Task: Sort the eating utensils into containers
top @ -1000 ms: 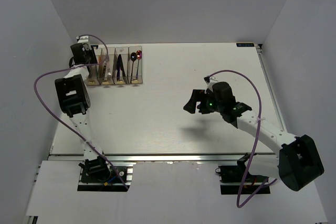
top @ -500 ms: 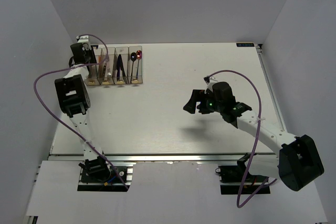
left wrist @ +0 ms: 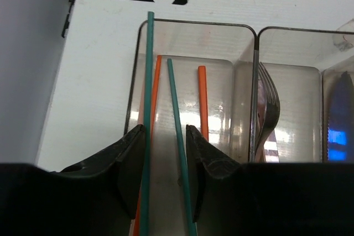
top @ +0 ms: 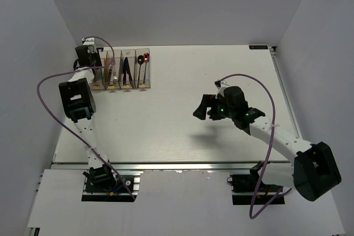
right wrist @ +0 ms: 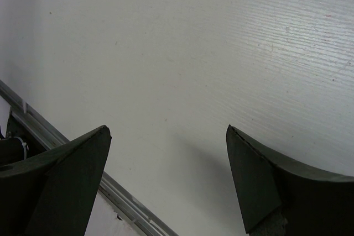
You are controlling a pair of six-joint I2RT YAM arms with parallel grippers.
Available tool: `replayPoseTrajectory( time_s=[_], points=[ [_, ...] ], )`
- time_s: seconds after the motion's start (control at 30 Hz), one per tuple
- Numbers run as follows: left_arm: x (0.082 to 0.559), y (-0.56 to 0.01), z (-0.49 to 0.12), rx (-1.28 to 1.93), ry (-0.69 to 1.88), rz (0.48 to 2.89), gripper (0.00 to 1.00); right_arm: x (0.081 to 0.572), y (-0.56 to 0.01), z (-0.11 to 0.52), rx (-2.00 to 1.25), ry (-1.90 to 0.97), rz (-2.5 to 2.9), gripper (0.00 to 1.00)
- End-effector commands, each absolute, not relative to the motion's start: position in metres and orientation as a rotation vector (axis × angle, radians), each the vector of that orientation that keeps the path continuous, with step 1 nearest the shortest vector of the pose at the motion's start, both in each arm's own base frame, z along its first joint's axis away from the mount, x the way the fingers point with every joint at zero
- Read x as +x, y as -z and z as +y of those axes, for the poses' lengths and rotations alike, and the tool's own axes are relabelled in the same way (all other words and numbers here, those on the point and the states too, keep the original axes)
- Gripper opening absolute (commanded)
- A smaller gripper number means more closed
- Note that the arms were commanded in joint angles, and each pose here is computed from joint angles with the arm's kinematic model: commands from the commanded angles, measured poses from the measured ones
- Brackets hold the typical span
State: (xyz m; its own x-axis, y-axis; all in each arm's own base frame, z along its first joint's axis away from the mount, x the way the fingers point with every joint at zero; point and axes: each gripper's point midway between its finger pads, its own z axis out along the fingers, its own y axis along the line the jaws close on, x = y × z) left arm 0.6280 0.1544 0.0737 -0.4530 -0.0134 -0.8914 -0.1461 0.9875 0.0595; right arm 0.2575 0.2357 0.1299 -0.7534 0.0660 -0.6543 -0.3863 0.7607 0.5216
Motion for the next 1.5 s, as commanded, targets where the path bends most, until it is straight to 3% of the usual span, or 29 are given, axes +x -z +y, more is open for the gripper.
replayPoseTrajectory(
  time_s=[0.0,0.53,0.67,0.87,0.97,1.0,1.03,1.13,1.37,1.47],
  points=[
    [0.631,-0.078,0.157,-0.105,-0.152,2.033,0.45,0.266,-0.14,0.24,-0.261,-0.88,2.227,0.89],
    [0.62,-0.035,0.156,-0.133,-0.152,2.11,0.41,0.27,-0.145,0.242,-0.265,-0.889,2.198,0.89],
    [0.621,-0.039,0.153,-0.131,-0.132,2.104,0.2,0.27,-0.146,0.24,-0.261,-0.88,2.192,0.89],
    [0.621,-0.079,0.154,-0.135,-0.143,2.04,0.18,0.27,-0.146,0.241,-0.261,-0.884,2.193,0.89],
    [0.619,-0.097,0.153,-0.133,-0.141,2.009,0.41,0.269,-0.148,0.241,-0.258,-0.89,2.189,0.89],
    [0.617,-0.095,0.151,-0.131,-0.137,2.014,0.56,0.269,-0.148,0.241,-0.259,-0.892,2.188,0.89],
    [0.616,-0.098,0.151,-0.138,-0.138,2.009,0.62,0.268,-0.149,0.241,-0.26,-0.894,2.185,0.89],
    [0.615,-0.108,0.149,-0.143,-0.129,1.993,0.67,0.267,-0.152,0.24,-0.26,-0.895,2.177,0.89],
    [0.61,-0.147,0.132,-0.147,-0.131,1.945,0.67,0.271,-0.166,0.241,-0.258,-0.896,2.147,0.89],
    [0.603,-0.172,0.125,-0.156,-0.101,1.87,0.74,0.277,-0.175,0.24,-0.251,-0.868,2.145,0.89]
  ],
)
